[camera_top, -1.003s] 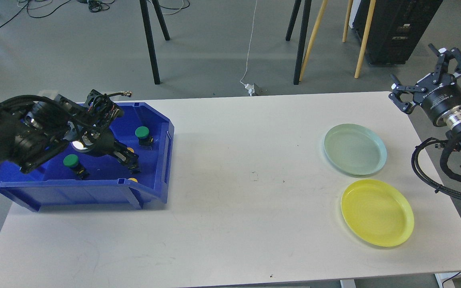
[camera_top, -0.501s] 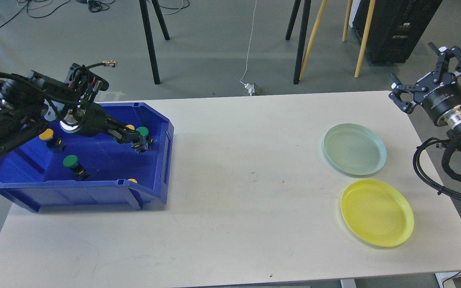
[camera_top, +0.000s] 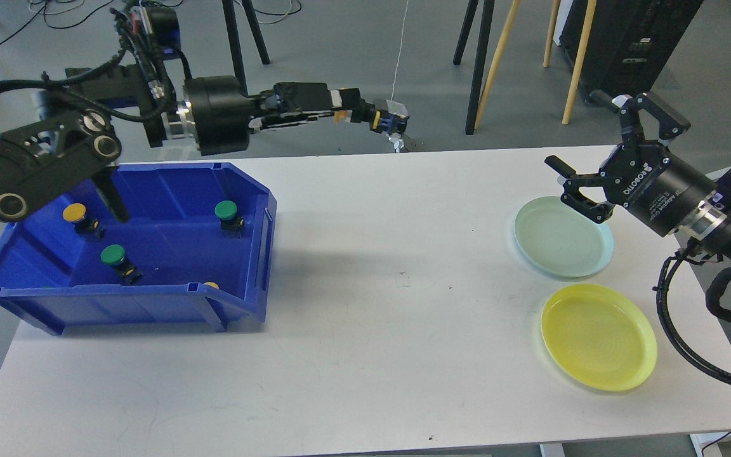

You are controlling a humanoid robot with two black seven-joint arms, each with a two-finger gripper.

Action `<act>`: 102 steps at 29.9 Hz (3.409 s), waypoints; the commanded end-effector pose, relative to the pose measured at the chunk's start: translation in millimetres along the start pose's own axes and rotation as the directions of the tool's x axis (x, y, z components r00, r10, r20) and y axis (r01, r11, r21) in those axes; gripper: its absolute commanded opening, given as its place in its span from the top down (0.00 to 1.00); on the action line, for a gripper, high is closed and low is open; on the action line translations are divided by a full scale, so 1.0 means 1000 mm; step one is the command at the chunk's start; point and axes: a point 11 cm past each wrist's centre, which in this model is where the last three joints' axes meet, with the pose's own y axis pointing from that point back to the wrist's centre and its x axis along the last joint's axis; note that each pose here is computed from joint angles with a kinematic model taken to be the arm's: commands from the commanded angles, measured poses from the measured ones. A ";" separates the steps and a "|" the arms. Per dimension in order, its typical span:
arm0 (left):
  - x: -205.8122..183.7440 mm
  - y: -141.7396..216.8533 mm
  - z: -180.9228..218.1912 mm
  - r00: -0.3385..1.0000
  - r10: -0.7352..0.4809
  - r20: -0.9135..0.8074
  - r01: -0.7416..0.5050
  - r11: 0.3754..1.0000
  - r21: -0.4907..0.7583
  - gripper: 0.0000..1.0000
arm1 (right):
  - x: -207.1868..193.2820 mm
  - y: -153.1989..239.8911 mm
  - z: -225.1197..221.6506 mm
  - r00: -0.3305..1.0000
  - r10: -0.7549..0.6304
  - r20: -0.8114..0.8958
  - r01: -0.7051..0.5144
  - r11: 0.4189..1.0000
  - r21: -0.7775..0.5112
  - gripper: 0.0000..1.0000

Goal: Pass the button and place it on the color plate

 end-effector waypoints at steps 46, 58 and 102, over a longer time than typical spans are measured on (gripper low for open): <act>-0.041 -0.051 -0.030 0.982 0.048 -0.180 -0.054 0.998 -0.032 0.68 | -0.037 -0.070 0.046 0.995 -0.100 -0.009 0.098 0.985 -0.144 1.00; -0.021 -0.041 -0.024 0.936 0.131 -0.326 -0.168 0.982 -0.090 0.03 | -0.002 -0.037 0.048 0.989 0.119 0.084 -0.113 0.991 -0.077 1.00; -0.023 0.248 -0.195 0.829 -0.555 0.068 0.164 0.358 0.919 0.01 | 0.041 0.097 0.036 0.478 0.505 0.719 -0.679 0.731 -0.061 0.00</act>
